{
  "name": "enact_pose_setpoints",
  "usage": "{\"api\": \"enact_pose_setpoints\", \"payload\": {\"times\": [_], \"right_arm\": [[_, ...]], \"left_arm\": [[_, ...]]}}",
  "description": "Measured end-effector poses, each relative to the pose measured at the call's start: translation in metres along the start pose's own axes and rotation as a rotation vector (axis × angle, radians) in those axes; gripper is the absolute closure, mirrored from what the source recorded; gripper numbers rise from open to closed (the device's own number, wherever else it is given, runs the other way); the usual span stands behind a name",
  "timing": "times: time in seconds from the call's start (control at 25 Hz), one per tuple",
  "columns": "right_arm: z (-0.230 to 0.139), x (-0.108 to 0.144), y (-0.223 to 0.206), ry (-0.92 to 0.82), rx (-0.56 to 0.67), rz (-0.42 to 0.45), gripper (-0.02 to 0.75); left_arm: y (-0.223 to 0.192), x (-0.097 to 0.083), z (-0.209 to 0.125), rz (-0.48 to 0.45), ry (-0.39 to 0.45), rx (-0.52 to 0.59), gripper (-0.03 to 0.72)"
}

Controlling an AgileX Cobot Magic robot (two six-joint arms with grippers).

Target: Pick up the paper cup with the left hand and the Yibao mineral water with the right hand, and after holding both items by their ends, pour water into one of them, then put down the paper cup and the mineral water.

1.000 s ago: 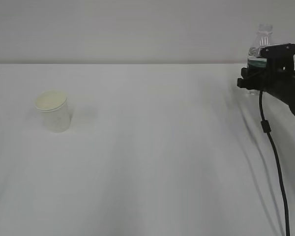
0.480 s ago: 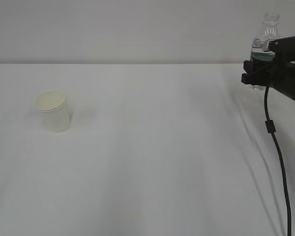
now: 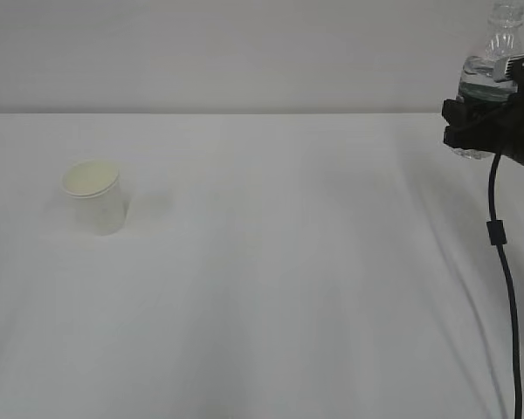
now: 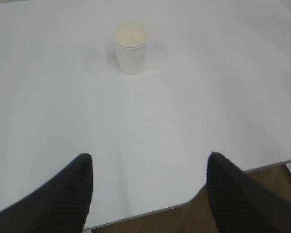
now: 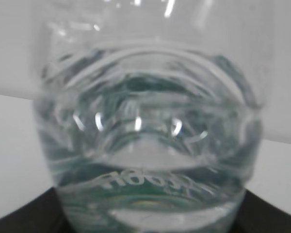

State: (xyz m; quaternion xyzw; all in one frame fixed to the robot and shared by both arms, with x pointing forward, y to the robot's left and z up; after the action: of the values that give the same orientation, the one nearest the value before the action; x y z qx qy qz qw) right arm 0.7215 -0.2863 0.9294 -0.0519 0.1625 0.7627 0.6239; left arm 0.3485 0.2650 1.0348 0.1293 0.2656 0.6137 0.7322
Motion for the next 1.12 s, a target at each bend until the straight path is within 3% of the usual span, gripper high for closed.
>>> {"api": "enact_pose_setpoints", "payload": {"times": [0.44,1.12], "right_arm": [[0.038,0.017,0.044,0.037,-0.065,0.077,0.335],[0.069,0.051,0.077,0.084,-0.121,0.266,0.335]], "left_arm": [[0.000,-0.001,0.006,-0.003,-0.002,-0.030,0.169],[-0.017,-0.003,0.029,-0.053,0.053,-0.216,0.180]]}}
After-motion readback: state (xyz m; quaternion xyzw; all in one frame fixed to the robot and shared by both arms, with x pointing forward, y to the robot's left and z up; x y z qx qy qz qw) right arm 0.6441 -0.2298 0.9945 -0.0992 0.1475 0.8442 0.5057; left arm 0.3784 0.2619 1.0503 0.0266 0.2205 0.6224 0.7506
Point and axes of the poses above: a point on each arm's last joint axis where the gripper is mounted, y pointing back along that axis away from the gripper, x along the wrist's bending axis when the last joint is at zero, z = x × y, the point moved 10 cm from there along -y, pointing out along that axis toward the gripper, and after that the axes turned 12 degrees about y, right-handed, at the moved point
